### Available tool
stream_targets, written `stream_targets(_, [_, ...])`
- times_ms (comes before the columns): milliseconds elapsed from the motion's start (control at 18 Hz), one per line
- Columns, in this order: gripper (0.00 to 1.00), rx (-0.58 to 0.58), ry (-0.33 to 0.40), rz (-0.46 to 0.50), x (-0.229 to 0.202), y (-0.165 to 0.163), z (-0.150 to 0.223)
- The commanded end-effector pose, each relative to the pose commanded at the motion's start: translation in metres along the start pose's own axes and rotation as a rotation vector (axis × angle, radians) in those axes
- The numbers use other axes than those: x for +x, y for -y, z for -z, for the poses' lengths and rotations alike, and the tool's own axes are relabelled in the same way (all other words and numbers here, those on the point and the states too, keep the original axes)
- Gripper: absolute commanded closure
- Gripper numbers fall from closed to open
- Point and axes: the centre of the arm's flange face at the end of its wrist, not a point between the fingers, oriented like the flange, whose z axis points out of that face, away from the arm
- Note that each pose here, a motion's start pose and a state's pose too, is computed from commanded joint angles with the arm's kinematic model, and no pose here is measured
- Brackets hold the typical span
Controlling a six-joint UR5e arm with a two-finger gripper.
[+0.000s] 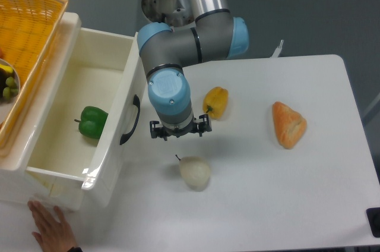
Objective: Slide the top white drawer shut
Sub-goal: 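Push the drawer front inward into the white cabinet with the gripper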
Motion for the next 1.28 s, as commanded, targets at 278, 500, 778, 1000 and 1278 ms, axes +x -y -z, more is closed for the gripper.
stream_targets(278, [0.00, 0.006, 0.001, -0.010, 0.008, -0.001, 0.003])
stream_targets(500, [0.00, 0.009, 0.002, -0.013, 0.009, -0.001, 0.005])
stream_targets(778, [0.00, 0.014, 0.005, -0.025, 0.017, -0.003, 0.009])
stream_targets(1000, [0.00, 0.016, 0.007, -0.037, 0.025, -0.004, 0.010])
stream_targets(1278, [0.00, 0.029, 0.002, -0.045, 0.031, -0.006, 0.016])
